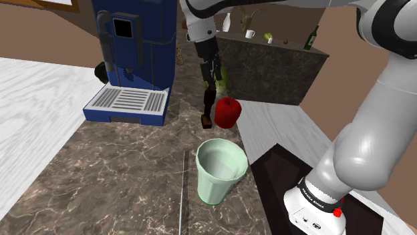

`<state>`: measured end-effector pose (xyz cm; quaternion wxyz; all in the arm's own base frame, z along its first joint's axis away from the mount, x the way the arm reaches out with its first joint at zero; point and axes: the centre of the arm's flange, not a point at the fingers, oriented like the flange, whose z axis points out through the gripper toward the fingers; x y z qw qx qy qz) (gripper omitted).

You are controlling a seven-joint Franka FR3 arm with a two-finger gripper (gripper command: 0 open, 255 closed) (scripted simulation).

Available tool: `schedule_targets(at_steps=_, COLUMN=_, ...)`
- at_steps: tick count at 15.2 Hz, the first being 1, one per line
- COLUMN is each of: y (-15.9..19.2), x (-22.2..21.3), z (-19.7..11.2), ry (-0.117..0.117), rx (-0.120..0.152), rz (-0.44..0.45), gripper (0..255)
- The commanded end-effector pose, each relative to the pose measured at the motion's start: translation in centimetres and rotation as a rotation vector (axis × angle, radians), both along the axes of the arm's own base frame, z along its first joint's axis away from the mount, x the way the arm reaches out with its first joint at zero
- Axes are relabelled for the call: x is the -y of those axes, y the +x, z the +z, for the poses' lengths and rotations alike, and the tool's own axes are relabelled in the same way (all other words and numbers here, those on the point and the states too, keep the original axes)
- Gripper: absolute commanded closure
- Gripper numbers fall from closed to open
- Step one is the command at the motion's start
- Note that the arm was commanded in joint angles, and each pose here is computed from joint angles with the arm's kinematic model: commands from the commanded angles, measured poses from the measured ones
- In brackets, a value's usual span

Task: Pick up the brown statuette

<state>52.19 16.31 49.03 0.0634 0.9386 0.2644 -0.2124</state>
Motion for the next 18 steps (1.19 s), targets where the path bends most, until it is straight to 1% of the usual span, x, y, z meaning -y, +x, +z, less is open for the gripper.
schedule_targets(at_steps=1, y=2.0, x=-2.1, z=-1.3, ry=-0.006, rx=-0.029, rz=0.065, gripper=0)
schedule_targets(at_steps=8, y=2.0, x=-2.1, z=-5.0, ry=-0.006, rx=-0.029, rz=0.065, gripper=0)
schedule_targets(at_steps=11, y=2.0, x=-2.1, z=-5.3, ry=-0.006, rx=-0.029, rz=0.065, gripper=0)
schedule_targets(at_steps=12, y=2.0, x=-2.1, z=-5.3, ry=-0.006, rx=-0.029, rz=0.065, gripper=255)
schedule_targets(at_steps=18, y=2.0, x=-2.1, z=-5.3, ry=-0.006, rx=-0.029, rz=0.065, gripper=255)
